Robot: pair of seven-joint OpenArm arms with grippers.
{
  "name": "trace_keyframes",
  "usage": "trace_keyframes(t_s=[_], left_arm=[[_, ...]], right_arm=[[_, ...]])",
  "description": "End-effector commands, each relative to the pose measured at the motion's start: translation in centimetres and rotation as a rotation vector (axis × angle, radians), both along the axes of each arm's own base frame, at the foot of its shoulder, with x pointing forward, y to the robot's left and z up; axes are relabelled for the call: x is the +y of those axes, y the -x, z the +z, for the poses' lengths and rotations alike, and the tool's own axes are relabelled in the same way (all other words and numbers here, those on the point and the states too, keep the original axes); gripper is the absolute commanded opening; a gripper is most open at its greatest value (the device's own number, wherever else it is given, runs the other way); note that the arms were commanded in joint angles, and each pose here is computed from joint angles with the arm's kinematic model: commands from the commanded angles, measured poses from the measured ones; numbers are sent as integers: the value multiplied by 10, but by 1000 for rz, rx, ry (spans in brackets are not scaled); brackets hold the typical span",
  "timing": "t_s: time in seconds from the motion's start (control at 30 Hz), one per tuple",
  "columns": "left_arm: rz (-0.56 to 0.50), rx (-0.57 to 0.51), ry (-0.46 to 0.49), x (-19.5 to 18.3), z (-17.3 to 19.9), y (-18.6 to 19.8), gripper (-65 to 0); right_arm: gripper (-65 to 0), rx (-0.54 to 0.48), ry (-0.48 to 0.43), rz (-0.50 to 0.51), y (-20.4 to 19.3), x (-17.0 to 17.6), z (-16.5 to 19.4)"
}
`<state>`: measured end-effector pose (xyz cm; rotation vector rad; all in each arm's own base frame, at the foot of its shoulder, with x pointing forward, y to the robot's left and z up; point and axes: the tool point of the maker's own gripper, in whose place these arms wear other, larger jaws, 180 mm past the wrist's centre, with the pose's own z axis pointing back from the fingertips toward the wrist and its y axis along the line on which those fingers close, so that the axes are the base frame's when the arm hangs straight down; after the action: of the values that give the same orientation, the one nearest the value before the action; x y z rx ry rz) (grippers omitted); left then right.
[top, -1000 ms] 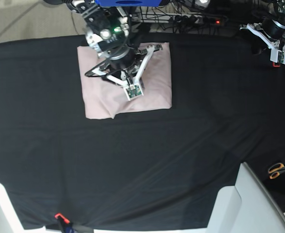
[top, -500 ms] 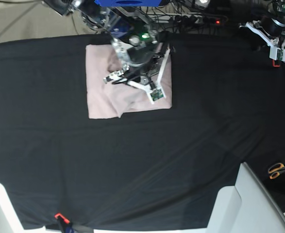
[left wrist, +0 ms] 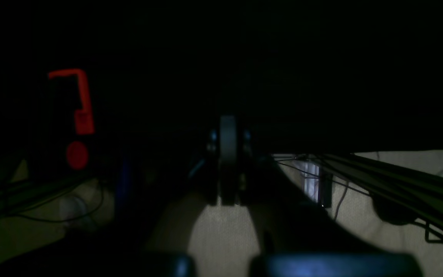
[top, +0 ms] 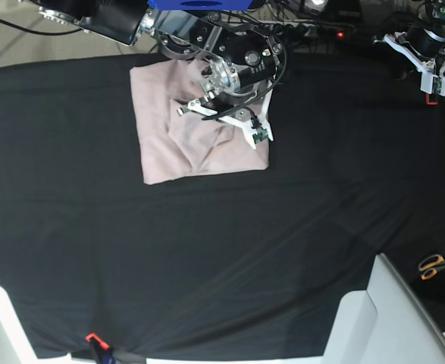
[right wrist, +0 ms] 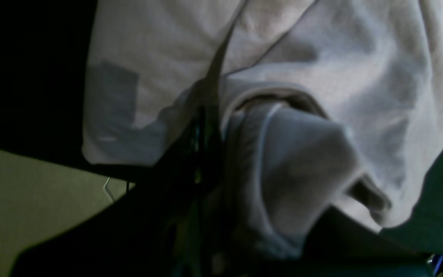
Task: Fold the T-shirt properly
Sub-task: 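Fold the held shirt end over onto the rest with the right gripper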
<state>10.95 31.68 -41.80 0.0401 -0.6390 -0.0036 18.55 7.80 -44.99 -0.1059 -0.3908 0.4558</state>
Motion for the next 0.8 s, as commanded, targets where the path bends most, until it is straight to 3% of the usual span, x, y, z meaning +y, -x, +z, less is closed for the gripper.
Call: trace_keyframes(t_s=[0.0,0.27,0.53,0.6,0.77], left_arm=[[-9,-24,-10,3,7,-3,-650],[-9,-24,-10,3,7,-3,-650],[-9,-22,-9,3,7,-3,-650],[-9,-22,-9,3,7,-3,-650],[-9,-24,-9,3,7,-3,-650]], right_arm=[[-647,-46,-32,-3,-13,10,13],[-644,-54,37,19,-22,7,2],[-635,-170,69,67,-30,16,16],[-588,-173,61,67,-30,18,18],[-309,-174,55,70,-30,20,18]])
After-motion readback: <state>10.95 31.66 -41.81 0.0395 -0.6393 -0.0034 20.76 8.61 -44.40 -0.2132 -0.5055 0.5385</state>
